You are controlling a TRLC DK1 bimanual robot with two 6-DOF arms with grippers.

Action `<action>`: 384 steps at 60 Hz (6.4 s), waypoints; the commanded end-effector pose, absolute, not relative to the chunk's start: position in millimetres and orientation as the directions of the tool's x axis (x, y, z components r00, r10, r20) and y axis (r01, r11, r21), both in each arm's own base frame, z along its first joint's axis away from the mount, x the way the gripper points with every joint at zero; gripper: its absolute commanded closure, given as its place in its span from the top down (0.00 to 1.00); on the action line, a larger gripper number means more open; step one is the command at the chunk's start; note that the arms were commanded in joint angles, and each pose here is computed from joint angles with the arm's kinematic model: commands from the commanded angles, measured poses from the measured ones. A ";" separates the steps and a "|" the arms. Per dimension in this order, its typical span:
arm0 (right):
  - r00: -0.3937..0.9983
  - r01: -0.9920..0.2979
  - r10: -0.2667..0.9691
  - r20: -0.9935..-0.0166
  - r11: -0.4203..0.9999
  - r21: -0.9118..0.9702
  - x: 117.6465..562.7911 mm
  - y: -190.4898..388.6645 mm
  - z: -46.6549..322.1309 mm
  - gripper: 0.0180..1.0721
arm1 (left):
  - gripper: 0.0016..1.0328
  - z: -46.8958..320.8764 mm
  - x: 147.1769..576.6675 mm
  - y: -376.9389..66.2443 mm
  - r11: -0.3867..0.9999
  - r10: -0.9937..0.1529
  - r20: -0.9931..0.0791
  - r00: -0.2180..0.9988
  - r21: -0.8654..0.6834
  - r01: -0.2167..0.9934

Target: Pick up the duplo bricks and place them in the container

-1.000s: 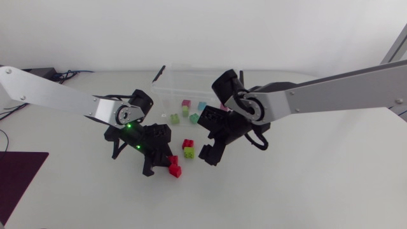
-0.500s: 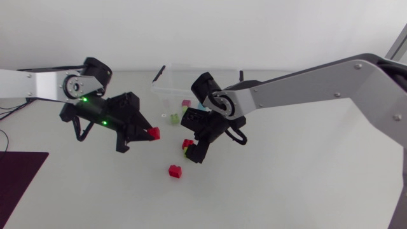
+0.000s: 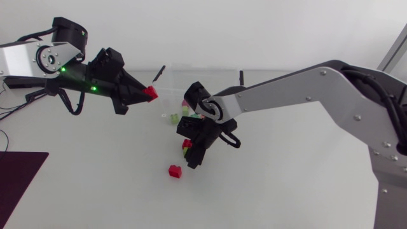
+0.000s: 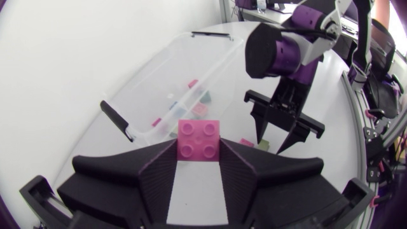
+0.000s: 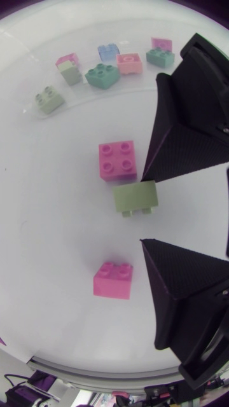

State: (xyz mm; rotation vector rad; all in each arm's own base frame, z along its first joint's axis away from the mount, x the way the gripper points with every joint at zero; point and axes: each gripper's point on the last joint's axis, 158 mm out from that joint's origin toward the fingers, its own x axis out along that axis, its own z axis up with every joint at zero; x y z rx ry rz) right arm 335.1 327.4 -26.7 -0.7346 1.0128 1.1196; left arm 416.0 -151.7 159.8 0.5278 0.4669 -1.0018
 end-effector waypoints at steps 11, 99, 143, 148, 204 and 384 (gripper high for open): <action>0.089 -0.958 0.352 -0.932 0.286 0.017 331.3 328.1 -39.5 0.32 | 0.16 219.1 459.5 -166.1 0.569 -0.684 -0.414 0.600 0.212 0.795; 0.587 -0.718 0.463 -0.664 0.677 -0.163 512.7 252.0 164.5 0.32 | 0.91 43.2 284.8 -178.7 0.175 -0.563 -0.791 0.239 0.169 0.970; 0.507 -0.795 0.476 -0.719 0.580 -0.177 426.9 269.1 139.6 0.94 | 0.84 -17.2 286.9 -216.5 0.007 -0.521 -0.852 0.048 0.053 0.999; 0.459 -0.823 0.468 -0.755 0.545 -0.163 409.1 272.6 114.6 0.93 | 0.84 -22.8 287.4 -221.6 -0.010 -0.516 -0.856 0.032 0.043 0.999; 0.604 -0.768 0.472 -0.642 0.560 -0.310 421.4 264.7 181.1 0.92 | 0.27 -49.8 271.7 -228.0 -0.051 -0.471 -0.881 -0.041 -0.019 0.999; 0.192 -0.955 0.351 -0.916 0.283 -0.092 353.7 338.6 5.2 0.90 | 0.13 239.9 370.3 -103.1 0.687 -0.646 -0.225 0.729 0.245 0.684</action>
